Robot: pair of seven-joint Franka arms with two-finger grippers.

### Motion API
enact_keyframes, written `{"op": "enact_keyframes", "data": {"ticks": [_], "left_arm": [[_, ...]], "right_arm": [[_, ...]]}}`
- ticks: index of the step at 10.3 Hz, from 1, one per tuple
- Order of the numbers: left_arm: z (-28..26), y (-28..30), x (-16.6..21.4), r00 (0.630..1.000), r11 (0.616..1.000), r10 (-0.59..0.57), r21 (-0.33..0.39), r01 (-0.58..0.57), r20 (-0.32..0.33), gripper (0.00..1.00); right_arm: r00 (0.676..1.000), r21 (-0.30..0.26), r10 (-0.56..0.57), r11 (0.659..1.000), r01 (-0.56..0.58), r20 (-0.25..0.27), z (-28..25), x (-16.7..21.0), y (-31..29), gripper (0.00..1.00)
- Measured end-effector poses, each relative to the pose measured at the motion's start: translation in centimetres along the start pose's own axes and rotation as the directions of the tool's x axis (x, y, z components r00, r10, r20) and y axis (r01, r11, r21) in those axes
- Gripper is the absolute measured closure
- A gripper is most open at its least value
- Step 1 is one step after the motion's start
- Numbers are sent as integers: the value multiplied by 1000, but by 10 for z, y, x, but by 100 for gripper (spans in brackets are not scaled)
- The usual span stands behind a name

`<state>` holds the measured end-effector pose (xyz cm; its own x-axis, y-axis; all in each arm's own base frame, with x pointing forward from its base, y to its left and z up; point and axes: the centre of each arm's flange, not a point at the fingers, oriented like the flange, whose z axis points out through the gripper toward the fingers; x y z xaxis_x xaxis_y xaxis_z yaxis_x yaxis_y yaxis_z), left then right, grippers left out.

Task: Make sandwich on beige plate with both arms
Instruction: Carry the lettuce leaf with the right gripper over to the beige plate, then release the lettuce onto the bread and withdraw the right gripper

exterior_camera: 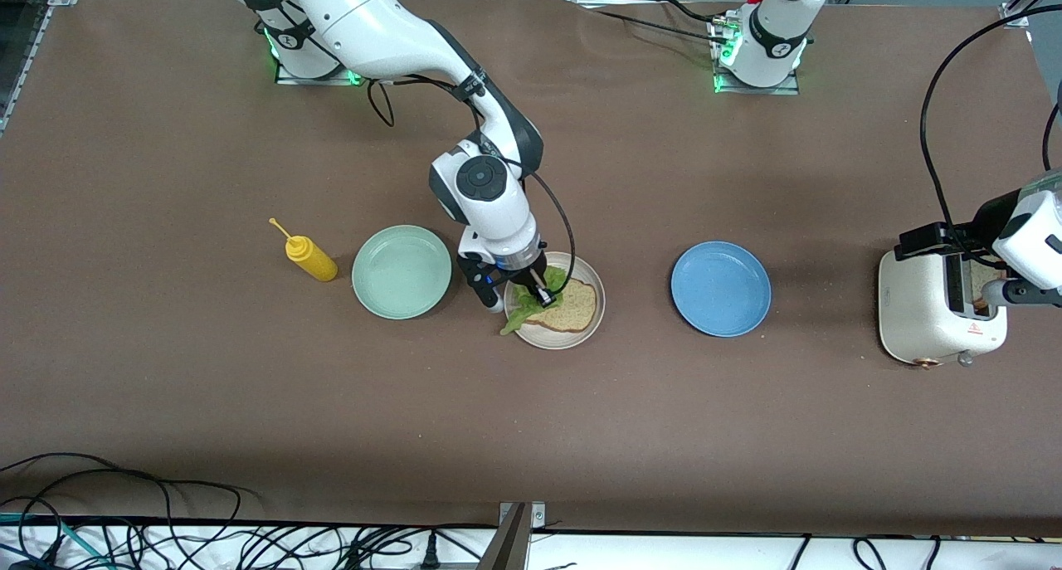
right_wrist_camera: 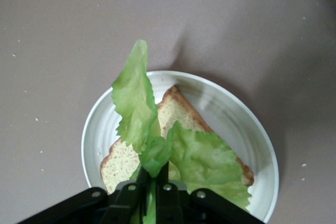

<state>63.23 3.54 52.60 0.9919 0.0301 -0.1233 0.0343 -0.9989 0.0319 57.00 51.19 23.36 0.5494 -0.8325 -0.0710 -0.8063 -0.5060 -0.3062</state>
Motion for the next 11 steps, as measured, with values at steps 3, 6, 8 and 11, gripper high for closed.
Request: {"op": "enact_keyframes", "data": {"ticks": [3, 6, 8, 11], "left_arm": [[0, 0, 0, 1000, 1000, 0, 0, 0, 0, 0], [0, 0, 0, 1000, 1000, 0, 0, 0, 0, 0], [0, 0, 0, 1000, 1000, 0, 0, 0, 0, 0], [0, 0, 0, 1000, 1000, 0, 0, 0, 1, 0]], "right_arm": [[1000, 24, 6, 1000, -6, -3, -9, 3, -9, 48], [1000, -14, -14, 1000, 13, -19, -24, 17, -17, 10], [994, -78, -107, 991, 104, -25, -51, 43, -23, 0], [960, -191, -280, 943, 271, -23, -89, 84, -24, 0]]}}
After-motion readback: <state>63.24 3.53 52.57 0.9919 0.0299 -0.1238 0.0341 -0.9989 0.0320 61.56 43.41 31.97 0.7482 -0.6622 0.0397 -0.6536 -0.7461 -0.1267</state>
